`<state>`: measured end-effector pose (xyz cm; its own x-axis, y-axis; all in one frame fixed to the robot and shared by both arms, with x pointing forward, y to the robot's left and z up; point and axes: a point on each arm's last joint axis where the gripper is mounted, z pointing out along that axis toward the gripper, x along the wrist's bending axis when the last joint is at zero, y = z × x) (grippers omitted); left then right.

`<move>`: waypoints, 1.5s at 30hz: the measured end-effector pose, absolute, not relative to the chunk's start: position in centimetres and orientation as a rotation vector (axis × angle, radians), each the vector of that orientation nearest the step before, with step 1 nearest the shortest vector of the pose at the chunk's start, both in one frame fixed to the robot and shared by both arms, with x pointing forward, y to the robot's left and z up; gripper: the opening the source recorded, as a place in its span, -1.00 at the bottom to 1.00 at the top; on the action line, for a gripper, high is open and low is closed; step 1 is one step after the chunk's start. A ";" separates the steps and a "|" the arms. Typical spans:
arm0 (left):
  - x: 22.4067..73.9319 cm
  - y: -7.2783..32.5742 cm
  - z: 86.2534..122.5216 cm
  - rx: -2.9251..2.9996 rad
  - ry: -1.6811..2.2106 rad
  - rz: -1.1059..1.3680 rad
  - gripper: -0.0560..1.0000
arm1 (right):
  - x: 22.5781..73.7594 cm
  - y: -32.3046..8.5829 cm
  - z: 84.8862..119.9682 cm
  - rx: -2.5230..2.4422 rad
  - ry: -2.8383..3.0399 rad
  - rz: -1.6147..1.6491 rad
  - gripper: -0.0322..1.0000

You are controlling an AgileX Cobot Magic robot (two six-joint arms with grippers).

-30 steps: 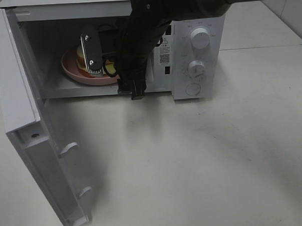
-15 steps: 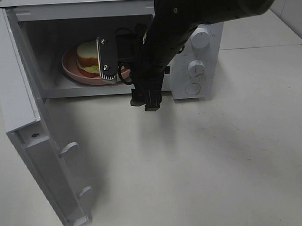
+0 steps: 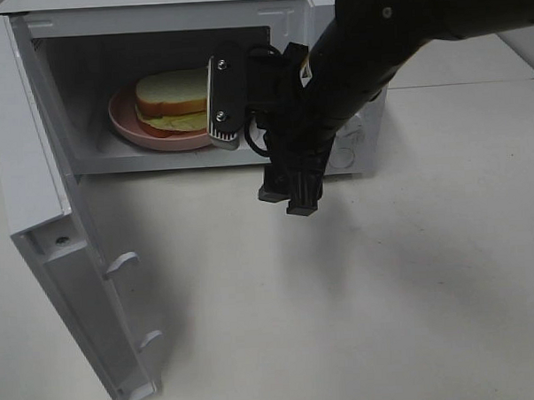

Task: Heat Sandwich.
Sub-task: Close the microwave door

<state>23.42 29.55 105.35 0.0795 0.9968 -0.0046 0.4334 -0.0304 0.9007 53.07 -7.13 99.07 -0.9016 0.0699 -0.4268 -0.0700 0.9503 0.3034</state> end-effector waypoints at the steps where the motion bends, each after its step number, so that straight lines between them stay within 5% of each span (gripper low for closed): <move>1: 23.4 29.5 105.3 1.578 1.461 0.912 0.94 | 52.8 -7.4 99.2 0.016 2.659 0.440 0.60; 25: 23.4 29.5 105.3 1.578 1.461 0.912 0.94 | 44.5 -13.9 101.7 0.752 2.683 0.524 0.55; 45: 23.4 29.5 105.3 1.578 1.461 0.912 0.94 | 36.3 -20.5 107.8 1.062 2.637 0.518 0.55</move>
